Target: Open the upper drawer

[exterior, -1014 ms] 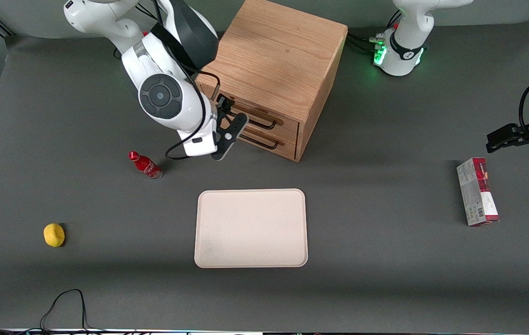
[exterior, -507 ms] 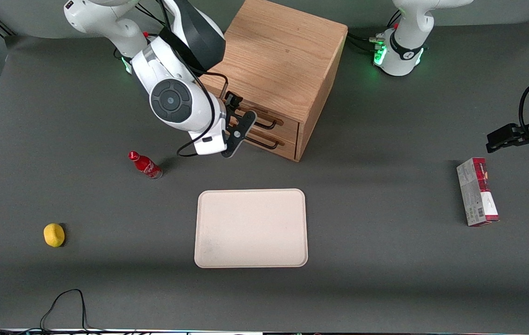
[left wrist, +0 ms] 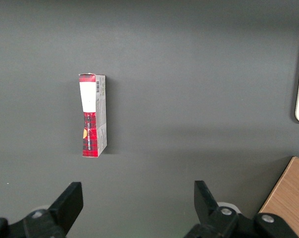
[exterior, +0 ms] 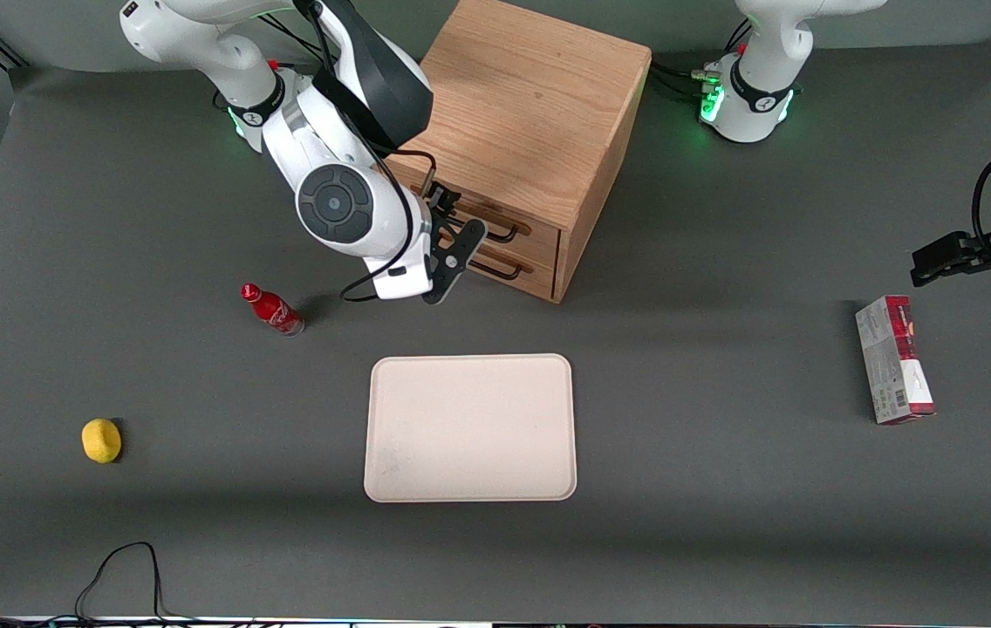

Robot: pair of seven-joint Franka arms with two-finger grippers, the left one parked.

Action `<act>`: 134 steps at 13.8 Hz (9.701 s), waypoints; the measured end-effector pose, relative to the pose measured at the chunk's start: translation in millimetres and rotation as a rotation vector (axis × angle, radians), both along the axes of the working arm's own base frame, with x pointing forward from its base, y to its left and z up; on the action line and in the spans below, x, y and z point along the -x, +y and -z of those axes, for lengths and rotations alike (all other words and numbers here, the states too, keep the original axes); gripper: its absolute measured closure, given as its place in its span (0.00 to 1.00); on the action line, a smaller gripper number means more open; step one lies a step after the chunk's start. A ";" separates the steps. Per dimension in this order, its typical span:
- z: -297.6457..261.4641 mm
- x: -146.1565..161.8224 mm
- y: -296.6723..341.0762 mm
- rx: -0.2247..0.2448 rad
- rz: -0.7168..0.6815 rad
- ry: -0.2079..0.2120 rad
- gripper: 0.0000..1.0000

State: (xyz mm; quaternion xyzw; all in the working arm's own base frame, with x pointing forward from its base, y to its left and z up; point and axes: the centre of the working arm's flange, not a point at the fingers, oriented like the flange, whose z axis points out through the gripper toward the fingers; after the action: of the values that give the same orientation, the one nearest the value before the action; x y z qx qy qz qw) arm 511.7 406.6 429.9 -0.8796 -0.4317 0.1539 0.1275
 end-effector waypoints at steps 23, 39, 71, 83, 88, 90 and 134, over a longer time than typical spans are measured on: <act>38.3 8.7 19.6 -0.013 -0.001 -0.005 0.00; 41.6 -20.3 -13.2 -0.065 -0.041 -0.030 0.00; 43.4 -81.3 -54.9 -0.092 0.025 -0.102 0.00; 43.2 -113.6 -90.8 -0.100 0.070 -0.127 0.00; 40.9 -118.9 -87.7 -0.104 0.067 -0.139 0.00; 40.8 -122.0 -85.6 -0.106 0.065 -0.145 0.00; 45.3 -177.8 -148.1 -0.161 0.164 -0.123 0.00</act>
State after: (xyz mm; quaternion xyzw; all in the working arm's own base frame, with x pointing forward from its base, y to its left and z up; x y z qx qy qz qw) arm 689.5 258.5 384.6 -0.9066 -0.3763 0.0534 0.1833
